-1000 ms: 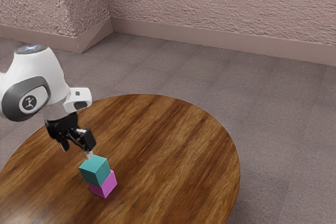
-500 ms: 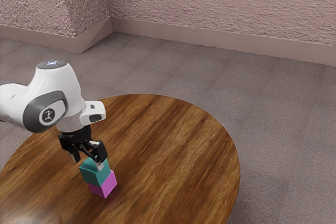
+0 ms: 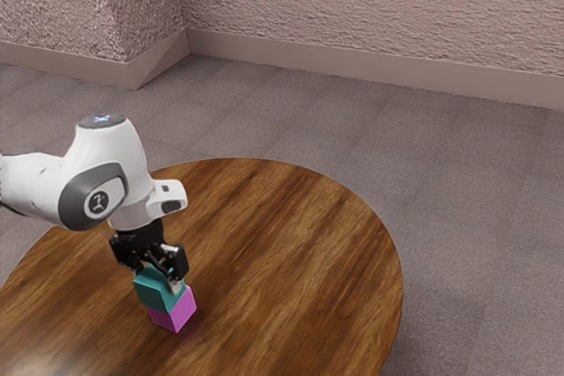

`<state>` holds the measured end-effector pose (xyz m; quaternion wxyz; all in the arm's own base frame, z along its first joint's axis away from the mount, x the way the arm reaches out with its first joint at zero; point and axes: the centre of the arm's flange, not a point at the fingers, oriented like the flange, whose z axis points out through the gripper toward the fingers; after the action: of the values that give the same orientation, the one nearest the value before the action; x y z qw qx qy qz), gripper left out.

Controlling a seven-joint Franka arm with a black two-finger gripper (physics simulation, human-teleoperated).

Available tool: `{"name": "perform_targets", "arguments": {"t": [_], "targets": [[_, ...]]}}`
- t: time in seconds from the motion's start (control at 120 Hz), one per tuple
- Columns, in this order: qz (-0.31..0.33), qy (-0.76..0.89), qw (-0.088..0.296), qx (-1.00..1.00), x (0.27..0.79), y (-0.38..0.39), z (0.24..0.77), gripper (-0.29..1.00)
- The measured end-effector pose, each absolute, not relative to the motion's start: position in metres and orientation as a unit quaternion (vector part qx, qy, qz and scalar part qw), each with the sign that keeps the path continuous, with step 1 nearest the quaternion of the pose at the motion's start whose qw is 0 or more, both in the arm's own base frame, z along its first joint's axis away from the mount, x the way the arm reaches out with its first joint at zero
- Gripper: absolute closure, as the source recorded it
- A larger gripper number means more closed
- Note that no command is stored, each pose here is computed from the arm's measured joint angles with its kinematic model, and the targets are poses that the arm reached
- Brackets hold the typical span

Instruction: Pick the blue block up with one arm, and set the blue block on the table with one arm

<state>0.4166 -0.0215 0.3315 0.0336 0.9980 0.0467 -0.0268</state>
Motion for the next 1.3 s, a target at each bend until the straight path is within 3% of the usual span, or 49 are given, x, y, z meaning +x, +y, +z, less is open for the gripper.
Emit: {"name": "perform_targets", "arguments": {"t": [0.383, 0.558, 0.742, 1.033, 1.2, 1.3], "targets": [[-0.008, 0.047, 0.04, 0.998, 0.437, -0.03, 0.345, 0.3], [-0.012, -0.003, 0.033, 0.999, 0.48, -0.092, 0.335, 0.3], [-0.017, -0.038, 0.03, 0.999, 0.481, -0.149, 0.302, 0.3], [0.002, 0.005, 0.039, 0.999, 0.494, -0.134, 0.283, 0.3], [0.01, 0.01, 0.044, 0.999, 0.495, -0.138, 0.284, 0.16], [0.058, 0.022, 0.062, 0.996, 0.519, -0.128, 0.35, 0.11]]}}
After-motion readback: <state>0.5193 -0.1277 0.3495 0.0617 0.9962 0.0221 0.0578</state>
